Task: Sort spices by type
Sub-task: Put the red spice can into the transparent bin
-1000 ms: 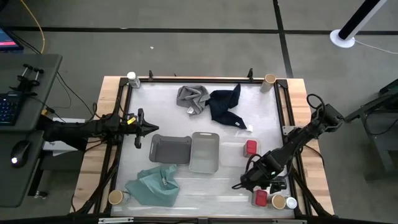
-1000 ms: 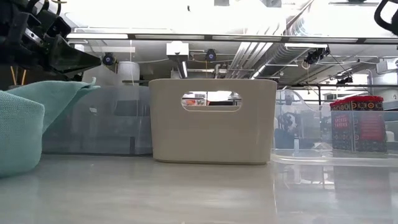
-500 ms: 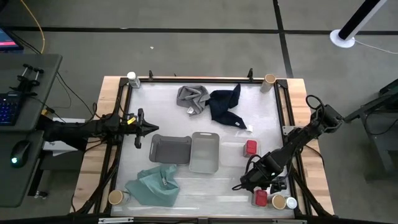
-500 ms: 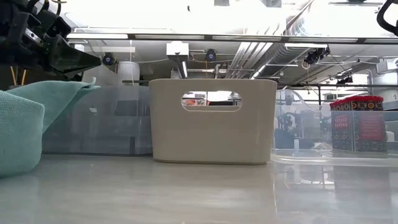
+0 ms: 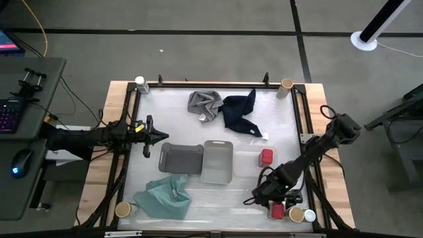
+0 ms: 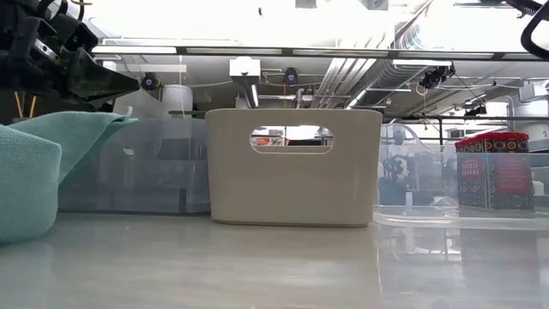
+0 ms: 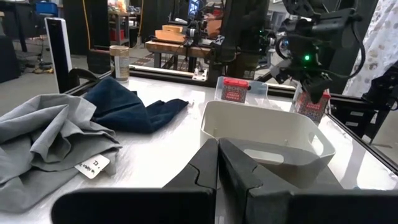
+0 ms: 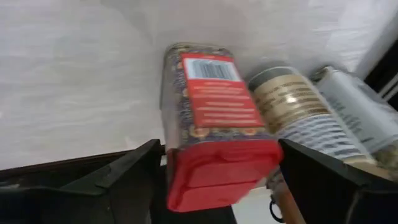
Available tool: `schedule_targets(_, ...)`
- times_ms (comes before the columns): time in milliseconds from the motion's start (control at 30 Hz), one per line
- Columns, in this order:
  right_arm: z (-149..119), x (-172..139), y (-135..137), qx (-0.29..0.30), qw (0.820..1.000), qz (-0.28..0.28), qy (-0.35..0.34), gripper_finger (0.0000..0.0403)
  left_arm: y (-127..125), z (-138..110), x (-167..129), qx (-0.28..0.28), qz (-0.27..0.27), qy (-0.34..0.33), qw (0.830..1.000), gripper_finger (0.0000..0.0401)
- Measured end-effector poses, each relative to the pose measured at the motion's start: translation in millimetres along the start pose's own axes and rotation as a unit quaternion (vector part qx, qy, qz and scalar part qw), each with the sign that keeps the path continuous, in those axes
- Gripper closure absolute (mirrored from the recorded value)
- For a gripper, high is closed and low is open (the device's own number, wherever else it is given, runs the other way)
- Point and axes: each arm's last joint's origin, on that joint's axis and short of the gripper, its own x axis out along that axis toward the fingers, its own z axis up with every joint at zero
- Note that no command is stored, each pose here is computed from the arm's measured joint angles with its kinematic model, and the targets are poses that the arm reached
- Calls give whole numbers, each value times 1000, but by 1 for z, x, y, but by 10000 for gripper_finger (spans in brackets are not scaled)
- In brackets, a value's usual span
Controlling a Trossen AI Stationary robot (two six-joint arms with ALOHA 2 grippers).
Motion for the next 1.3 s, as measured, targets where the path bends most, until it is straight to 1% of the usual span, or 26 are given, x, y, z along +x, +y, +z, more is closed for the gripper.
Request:
schedule_targets(167,3,5,3,12,1000,3,-18,87,0,0,0,0,0,0,1000,401)
schedule_targets(267,4,5,4,-1,1000,5,-17,94,0,0,0,0,0,0,1000,401)
schedule_targets(367,4,3,8,-18,1000,16,-9,124,0,0,0,0,0,0,1000,401)
schedule_targets(500,5,-4,8,-42,999,30,-8,194,0,0,0,0,0,0,1000,401)
schedule_targets(533,5,-6,8,-48,998,36,-10,193,0,0,0,0,0,0,1000,401)
schedule_targets(667,1,-26,2,-69,995,78,-12,193,0,0,0,0,0,0,1000,401)
schedule_targets(733,-1,-42,-4,-83,990,110,-4,193,0,0,0,0,0,0,1000,401)
schedule_targets(833,-6,-80,-13,-100,979,178,-6,193,0,0,0,0,0,0,1000,401)
schedule_targets(900,-6,-107,-20,-104,965,238,-41,193,0,0,0,0,0,0,1000,401)
schedule_targets(967,3,-132,-27,-84,951,282,-96,193,0,0,0,0,0,0,1000,401)
schedule_targets(1033,19,-151,-32,-60,942,294,-149,193,0,0,0,0,0,0,1000,401)
schedule_targets(1133,48,-167,-34,-43,944,258,-201,193,0,0,0,0,0,0,1000,401)
schedule_targets(1167,58,-171,-32,-43,945,248,-208,193,0,0,0,0,0,0,1000,401)
schedule_targets(1300,90,-179,-14,-73,954,218,-193,193,0,0,0,0,0,0,1000,401)
